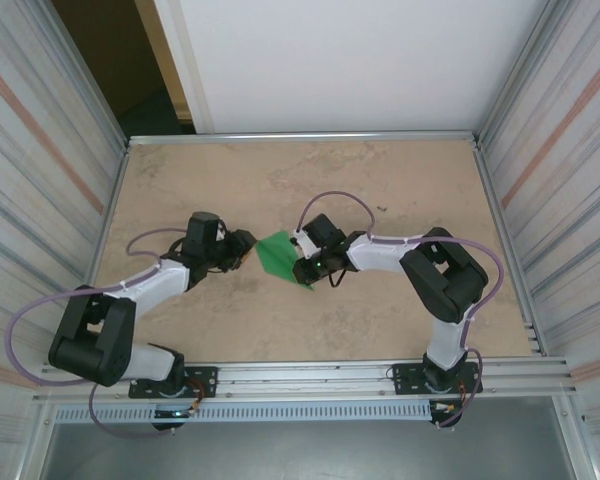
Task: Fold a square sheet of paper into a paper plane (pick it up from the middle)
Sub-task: Fourth fold the wing at the center of the table.
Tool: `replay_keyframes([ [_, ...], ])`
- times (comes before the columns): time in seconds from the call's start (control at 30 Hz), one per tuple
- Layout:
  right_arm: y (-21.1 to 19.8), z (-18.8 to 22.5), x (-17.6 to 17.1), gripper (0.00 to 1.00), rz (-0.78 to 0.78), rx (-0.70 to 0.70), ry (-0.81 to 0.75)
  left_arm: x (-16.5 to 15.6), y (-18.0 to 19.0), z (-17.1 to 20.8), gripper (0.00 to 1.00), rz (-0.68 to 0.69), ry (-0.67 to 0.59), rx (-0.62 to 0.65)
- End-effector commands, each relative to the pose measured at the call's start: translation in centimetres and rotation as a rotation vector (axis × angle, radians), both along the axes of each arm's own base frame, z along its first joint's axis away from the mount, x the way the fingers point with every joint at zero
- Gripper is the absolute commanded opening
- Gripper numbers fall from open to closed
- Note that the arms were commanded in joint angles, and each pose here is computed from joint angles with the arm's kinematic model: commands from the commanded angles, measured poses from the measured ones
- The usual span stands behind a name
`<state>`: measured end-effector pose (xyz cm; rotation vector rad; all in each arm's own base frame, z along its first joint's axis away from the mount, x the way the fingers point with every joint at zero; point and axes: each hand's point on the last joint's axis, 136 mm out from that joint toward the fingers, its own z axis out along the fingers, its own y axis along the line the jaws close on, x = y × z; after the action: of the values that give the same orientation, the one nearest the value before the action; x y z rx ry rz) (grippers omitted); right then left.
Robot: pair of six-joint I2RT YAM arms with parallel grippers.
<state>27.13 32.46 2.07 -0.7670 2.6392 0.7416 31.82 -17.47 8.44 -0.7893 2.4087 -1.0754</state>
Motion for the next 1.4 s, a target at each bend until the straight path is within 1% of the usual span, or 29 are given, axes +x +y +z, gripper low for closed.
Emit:
replay_keyframes([
  [0.0,-0.1,-1.1,-1.3,0.16,-0.027,0.060,0.149,-0.2,-1.8,0.4,0.39,-0.066,-0.048,-0.045],
  [0.17,-0.3,-0.8,-0.9,0.15,-0.066,0.149,0.223,-0.7,-4.2,-0.3,0.40,-0.142,-0.061,-0.047],
  [0.3,-0.7,-0.6,-0.4,0.15,-0.101,0.217,0.268,-0.7,-5.4,-1.1,0.40,-0.182,-0.056,-0.054],
  [0.47,-1.1,-0.7,-0.3,0.16,-0.114,0.232,0.287,-0.5,-7.1,-1.5,0.40,-0.251,-0.053,-0.071],
  [0.57,-1.2,-0.9,-0.3,0.16,-0.123,0.242,0.295,-0.5,-8.0,-1.9,0.40,-0.292,-0.036,-0.053],
  [1.0,-1.8,-1.3,0.0,0.16,-0.154,0.258,0.312,-0.5,-9.3,-4.1,0.40,-0.351,0.044,0.006],
  [1.17,-1.9,-1.6,-0.1,0.16,-0.161,0.253,0.321,-0.5,-9.3,-4.4,0.38,-0.344,0.049,0.006],
  [1.37,-2.0,-1.8,-0.2,0.18,-0.166,0.249,0.328,-0.5,-9.2,-4.9,0.37,-0.340,0.065,0.020],
])
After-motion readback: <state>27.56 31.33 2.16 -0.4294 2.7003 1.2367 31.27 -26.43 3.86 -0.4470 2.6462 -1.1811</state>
